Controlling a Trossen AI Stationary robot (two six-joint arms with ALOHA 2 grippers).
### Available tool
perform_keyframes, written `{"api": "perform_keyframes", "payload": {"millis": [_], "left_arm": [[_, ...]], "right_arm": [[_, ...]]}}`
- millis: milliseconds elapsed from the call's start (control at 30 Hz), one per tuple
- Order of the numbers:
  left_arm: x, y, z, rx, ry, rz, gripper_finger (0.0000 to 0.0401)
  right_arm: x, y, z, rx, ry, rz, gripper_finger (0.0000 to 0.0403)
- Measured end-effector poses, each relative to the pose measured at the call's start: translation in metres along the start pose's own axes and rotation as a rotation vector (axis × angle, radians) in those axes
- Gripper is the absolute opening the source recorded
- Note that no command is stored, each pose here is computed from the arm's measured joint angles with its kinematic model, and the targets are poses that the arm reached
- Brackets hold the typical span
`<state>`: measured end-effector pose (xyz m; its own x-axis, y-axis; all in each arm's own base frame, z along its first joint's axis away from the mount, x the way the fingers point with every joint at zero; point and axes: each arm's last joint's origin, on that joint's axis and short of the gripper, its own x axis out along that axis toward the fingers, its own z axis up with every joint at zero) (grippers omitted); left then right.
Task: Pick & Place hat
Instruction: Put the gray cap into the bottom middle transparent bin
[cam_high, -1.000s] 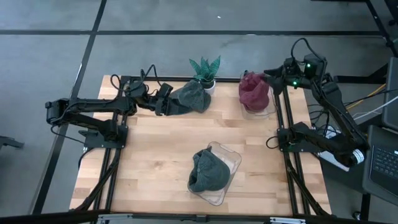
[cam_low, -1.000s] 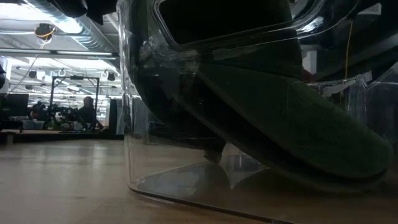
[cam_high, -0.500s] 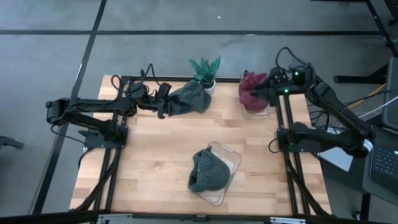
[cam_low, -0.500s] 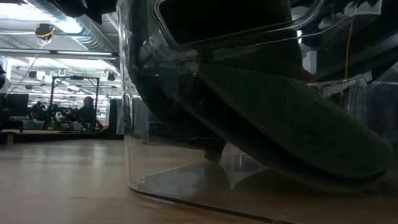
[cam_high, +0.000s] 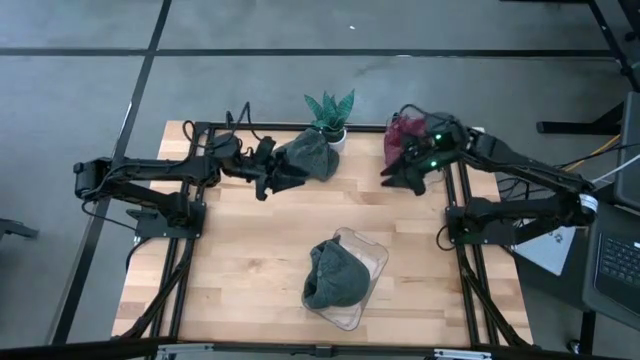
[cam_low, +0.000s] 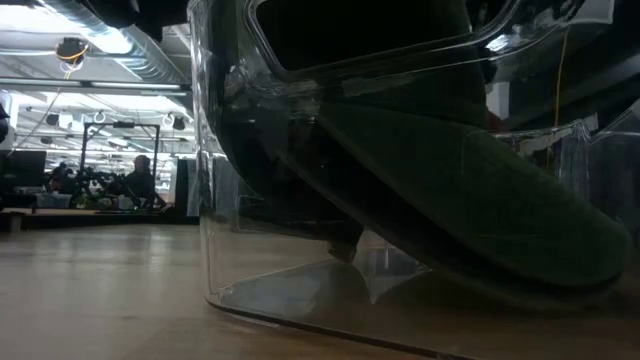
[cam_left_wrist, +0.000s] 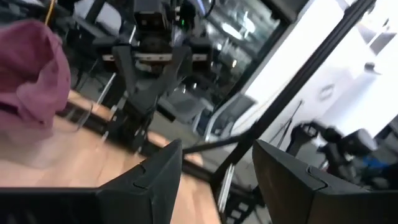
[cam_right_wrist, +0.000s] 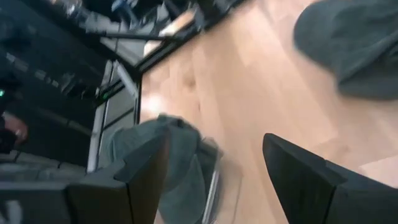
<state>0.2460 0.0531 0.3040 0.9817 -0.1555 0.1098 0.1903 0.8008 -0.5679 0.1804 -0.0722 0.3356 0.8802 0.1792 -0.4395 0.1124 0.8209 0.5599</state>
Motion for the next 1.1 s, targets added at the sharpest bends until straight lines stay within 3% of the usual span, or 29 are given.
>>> {"api": "perform_keyframes", "payload": {"millis": [267, 500, 767, 1000, 1100], "left_arm": [[-0.001, 0.008, -0.013, 0.056, 0.143, 0.060, 0.0194], [-0.002, 0.011, -0.018, 0.063, 0.208, 0.063, 0.0194], [0.003, -0.003, 0.003, 0.038, 0.303, 0.110, 0.0194], [0.002, -0.011, 0.019, 0.041, 0.330, 0.299, 0.0194], [-0.001, -0.010, 0.018, -0.009, 0.350, 0.402, 0.0194]], "right_arm": [[0.037, 0.009, -0.004, -0.006, 0.082, 0.022, 0.0259], [0.045, 0.014, -0.005, -0.063, 0.060, -0.039, 0.0259], [0.045, 0.013, -0.005, -0.207, 0.054, -0.078, 0.0259], [0.044, 0.012, -0.007, -0.344, 0.074, -0.099, 0.0259], [0.044, 0.011, -0.008, -0.410, 0.086, -0.114, 0.0259]]}}
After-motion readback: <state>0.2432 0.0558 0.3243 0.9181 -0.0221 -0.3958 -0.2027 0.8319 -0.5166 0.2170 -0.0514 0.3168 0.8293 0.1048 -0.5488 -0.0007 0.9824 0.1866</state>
